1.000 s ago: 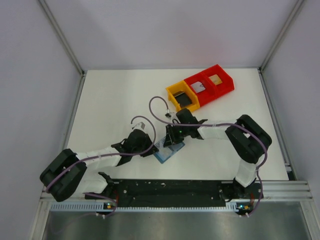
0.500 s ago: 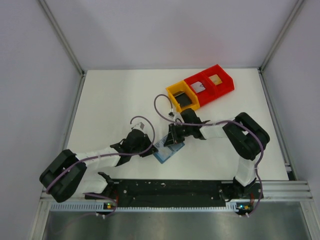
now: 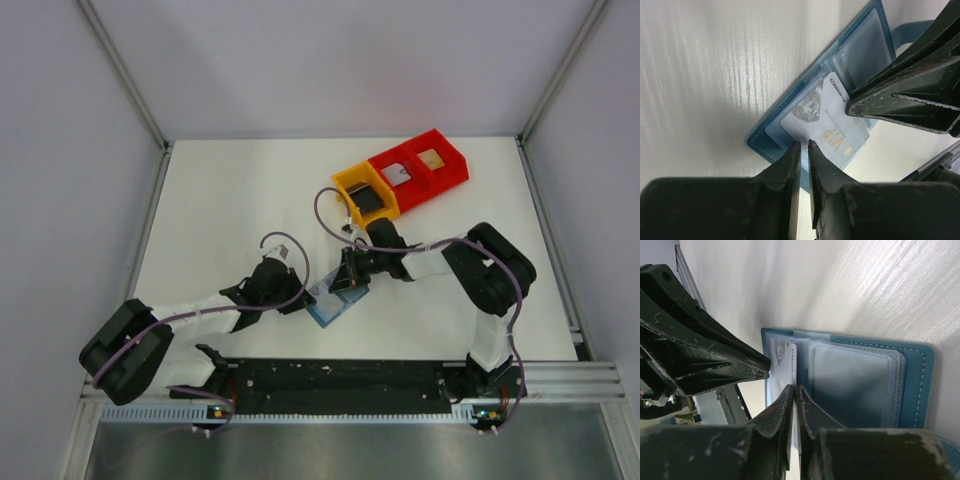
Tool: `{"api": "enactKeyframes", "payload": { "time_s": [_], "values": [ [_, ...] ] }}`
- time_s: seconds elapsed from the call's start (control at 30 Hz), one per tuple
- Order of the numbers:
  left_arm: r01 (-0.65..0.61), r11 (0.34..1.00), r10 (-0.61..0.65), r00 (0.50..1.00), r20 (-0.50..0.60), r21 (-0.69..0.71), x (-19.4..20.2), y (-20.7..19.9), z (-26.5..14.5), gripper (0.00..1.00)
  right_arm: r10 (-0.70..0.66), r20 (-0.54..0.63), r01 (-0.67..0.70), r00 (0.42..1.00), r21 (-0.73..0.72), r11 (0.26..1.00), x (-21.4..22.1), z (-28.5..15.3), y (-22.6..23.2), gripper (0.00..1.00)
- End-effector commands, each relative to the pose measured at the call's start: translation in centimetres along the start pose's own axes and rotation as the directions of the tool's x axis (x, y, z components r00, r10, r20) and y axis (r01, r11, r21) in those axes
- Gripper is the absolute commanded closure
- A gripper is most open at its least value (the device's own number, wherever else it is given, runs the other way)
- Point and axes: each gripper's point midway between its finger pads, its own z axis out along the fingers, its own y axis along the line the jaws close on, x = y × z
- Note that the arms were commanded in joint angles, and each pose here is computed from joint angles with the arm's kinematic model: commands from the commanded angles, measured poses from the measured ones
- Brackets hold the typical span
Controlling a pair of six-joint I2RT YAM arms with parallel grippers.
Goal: Take the credit cards out of the card holder
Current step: Remove the credit card from the card holder.
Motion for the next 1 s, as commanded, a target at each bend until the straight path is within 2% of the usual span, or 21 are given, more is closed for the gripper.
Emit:
{"api": "enactKeyframes", "payload": {
  "time_s": [0.0,0.63,0.97],
  "values": [
    [-0.021,0.998,0.019,0.999,-0.032,-0.064,1.1,2.3,-0.2,0.84,-0.02,0.011,0.02,1.0,-0.055,0.998,-0.3,0.1,0.6,0.98],
    [-0.023,0.998,0.021,0.999,-0.036,-0.061,1.2,2.3,-0.3,0.84,0.05,0.099,-0.05,0.994,0.0,0.999,-1.0,-2.0,-1.6,1.0],
    [0.002,0.992,-0.007,0.999,0.043,0.126,-1.7,-3.7,-1.9,0.82,0.092,0.149,-0.093,0.985,0.0,0.996,-0.9,-1.8,-1.2,1.0]
  ]
}}
